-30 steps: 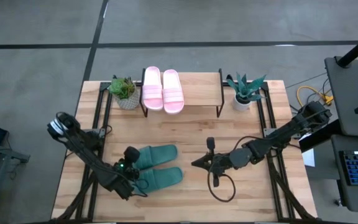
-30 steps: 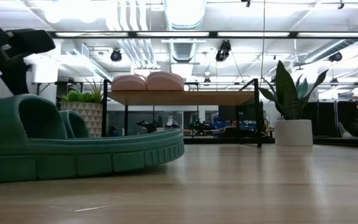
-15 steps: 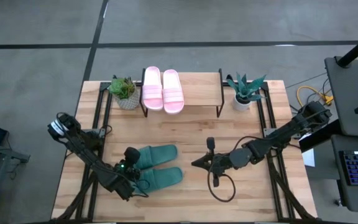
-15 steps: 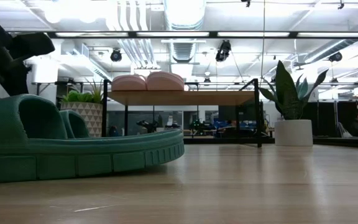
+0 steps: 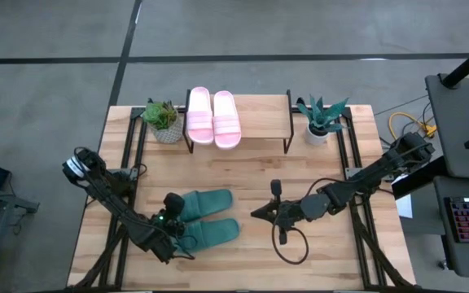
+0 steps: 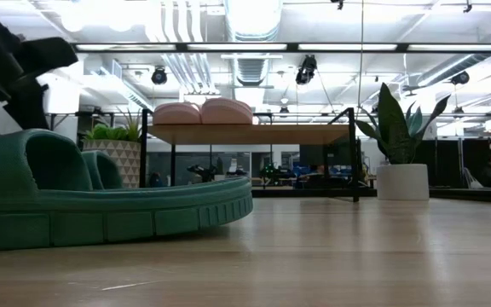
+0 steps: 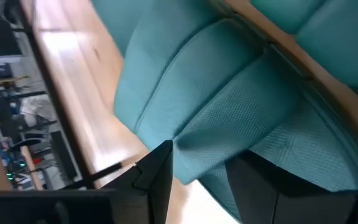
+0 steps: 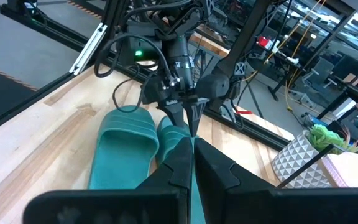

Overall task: Pick and place slides into the shelf
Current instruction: Put the top green slipper on the shelf

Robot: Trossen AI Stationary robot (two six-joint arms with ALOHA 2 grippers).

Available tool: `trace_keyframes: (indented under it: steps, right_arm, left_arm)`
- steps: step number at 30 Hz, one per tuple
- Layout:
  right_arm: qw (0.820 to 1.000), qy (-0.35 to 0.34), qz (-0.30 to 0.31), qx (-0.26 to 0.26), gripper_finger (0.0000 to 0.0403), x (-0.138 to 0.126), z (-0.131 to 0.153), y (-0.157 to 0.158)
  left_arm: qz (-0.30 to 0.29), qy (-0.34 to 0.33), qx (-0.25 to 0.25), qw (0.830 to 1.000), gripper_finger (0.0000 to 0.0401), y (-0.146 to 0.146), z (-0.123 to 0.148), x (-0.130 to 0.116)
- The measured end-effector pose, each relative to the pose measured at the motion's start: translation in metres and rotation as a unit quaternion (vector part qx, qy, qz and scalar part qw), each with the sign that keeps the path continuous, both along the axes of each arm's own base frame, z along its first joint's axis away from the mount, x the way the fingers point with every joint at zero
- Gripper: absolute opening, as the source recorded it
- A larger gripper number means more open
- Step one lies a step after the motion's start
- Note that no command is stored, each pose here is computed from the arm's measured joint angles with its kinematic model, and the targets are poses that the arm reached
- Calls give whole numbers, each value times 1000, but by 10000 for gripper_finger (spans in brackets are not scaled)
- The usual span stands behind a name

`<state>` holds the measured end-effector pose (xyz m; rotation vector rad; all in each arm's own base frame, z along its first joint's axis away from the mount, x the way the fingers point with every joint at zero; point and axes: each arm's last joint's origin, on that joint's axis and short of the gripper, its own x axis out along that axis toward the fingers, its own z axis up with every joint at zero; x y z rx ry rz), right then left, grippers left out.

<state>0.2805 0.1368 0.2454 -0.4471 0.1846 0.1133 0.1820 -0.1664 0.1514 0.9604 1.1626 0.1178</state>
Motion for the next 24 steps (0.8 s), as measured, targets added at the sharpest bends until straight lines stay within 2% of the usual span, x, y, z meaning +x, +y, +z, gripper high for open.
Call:
trace_keyframes:
  steps: [16, 19, 24]
  right_arm:
    - [1000, 0, 0, 2, 9, 0, 0, 0]
    - [1000, 0, 0, 2, 9, 0, 0, 0]
    - [1000, 0, 0, 2, 9, 0, 0, 0]
  left_arm:
    - [16, -85, 36, 996, 121, 6, -6, -1]
    - [17, -87, 35, 995, 91, 8, -9, -2]
    - [17, -89, 35, 995, 13, 10, -14, -4]
